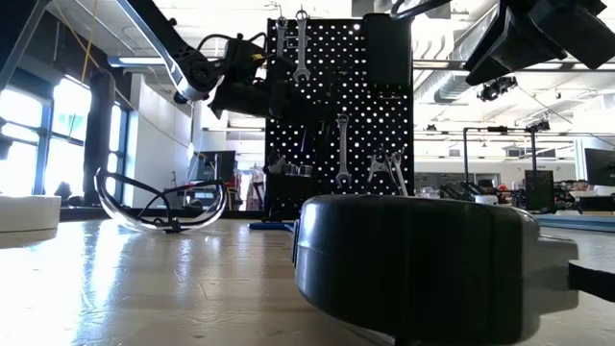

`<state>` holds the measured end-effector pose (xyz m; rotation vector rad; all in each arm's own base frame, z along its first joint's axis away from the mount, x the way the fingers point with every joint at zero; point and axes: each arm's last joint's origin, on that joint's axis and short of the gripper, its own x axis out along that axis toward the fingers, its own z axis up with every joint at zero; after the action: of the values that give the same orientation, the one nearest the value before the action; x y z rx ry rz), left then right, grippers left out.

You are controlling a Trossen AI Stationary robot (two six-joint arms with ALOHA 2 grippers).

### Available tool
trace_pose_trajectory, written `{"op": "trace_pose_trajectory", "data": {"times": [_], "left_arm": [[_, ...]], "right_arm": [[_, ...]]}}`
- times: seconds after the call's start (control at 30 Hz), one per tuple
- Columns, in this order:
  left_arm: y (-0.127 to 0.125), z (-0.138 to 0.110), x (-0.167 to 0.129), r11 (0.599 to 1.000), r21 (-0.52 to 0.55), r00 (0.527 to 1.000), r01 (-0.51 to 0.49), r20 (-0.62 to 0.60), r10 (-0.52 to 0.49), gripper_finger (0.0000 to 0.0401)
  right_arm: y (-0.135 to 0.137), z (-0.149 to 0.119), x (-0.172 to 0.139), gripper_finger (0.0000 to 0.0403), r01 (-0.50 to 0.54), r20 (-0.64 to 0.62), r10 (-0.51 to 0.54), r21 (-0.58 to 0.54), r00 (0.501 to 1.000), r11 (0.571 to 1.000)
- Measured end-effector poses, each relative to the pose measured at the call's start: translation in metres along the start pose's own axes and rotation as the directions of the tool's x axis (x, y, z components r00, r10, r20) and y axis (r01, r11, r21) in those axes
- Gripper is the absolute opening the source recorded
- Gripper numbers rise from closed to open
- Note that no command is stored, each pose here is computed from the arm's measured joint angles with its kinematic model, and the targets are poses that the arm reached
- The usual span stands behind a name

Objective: Hang tools onto peg board
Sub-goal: Hang the wire stripper onto the peg board

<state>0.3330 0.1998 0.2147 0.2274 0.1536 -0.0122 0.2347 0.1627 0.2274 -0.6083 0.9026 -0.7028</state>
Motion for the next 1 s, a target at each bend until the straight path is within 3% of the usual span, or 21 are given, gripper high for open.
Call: {"op": "trace_pose_trajectory", "data": {"times": [1.0], "left_arm": [[0.0003,-0.0002,0.0000,0.973,0.232,1.000,-0.011,-0.005,0.012,0.0019]], "right_arm": [[-0.0023,0.0011,0.0038,0.0131,0.011,-0.014,-0.011,0.000,1.000,1.000]]}}
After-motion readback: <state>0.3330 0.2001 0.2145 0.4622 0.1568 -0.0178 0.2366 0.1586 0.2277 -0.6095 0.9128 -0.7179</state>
